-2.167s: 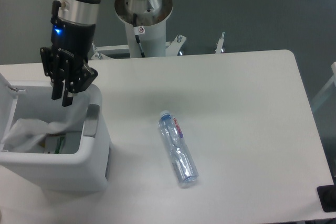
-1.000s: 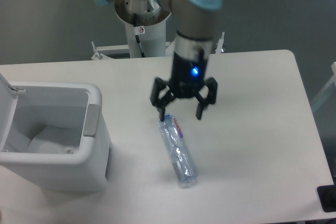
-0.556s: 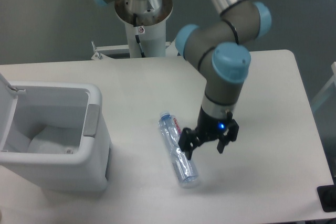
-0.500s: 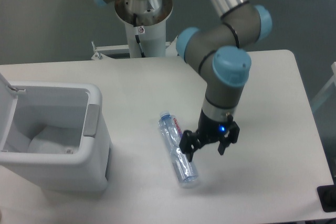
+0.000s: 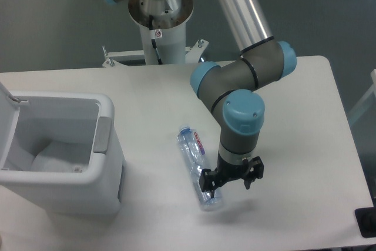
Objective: Place the trash in the trash can
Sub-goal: 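Close the gripper around the water bottle's middle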
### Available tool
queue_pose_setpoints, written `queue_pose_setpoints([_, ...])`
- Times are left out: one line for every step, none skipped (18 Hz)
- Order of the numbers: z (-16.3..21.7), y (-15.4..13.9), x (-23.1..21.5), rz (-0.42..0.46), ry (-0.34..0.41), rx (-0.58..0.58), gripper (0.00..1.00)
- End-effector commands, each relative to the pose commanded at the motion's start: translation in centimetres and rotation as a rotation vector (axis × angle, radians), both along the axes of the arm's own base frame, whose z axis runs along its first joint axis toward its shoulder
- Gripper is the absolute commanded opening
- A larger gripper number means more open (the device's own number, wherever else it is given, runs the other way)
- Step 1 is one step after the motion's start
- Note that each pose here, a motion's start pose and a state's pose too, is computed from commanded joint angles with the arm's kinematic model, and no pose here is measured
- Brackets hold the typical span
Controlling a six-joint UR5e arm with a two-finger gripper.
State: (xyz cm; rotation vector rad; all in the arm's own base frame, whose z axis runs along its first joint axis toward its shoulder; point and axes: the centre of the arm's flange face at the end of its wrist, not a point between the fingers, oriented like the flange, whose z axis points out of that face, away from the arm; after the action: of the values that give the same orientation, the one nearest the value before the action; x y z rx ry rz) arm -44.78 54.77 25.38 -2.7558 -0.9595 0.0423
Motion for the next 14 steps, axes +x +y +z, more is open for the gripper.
queue_pose_setpoints([0.0, 0.1, 0.0, 0.002, 0.004, 0.002, 1.00])
queue_pose_setpoints([0.0, 0.2, 0.0, -0.001, 0.014, 0.008, 1.00])
queue_pose_setpoints([0.1, 0.3, -0.1, 0.000, 0.026, 0.012, 1.00])
queue_pose_setpoints([-0.1, 0.4, -0.1, -0.002, 0.027, 0.007, 1.00])
queue_pose_setpoints([-0.9, 0.5, 0.0, -0.003, 0.025, -0.008, 1.00])
queue_pose_setpoints([-1.4, 0.6, 0.1, -0.003, 0.033, -0.028, 1.00])
queue_pose_setpoints([-1.7, 0.8, 0.4, -0.007, 0.045, -0.050, 1.00])
queue_pose_setpoints([-1.9, 1.2, 0.9, -0.015, 0.048, -0.057, 1.00])
queue_pose_setpoints([-2.2, 1.3, 0.8, -0.015, 0.046, -0.059, 1.00])
queue_pose_setpoints([-2.4, 1.5, 0.8, -0.014, 0.043, -0.059, 1.00])
queue_pose_setpoints([-2.5, 1.5, 0.8, -0.015, 0.040, -0.055, 1.00])
queue_pose_setpoints([-2.6, 1.8, 1.1, -0.021, 0.038, -0.057, 1.00])
queue_pose_setpoints([-2.7, 2.1, 1.5, -0.028, 0.036, -0.057, 1.00])
queue_pose_setpoints([-2.8, 2.1, 1.6, -0.029, 0.035, -0.058, 1.00])
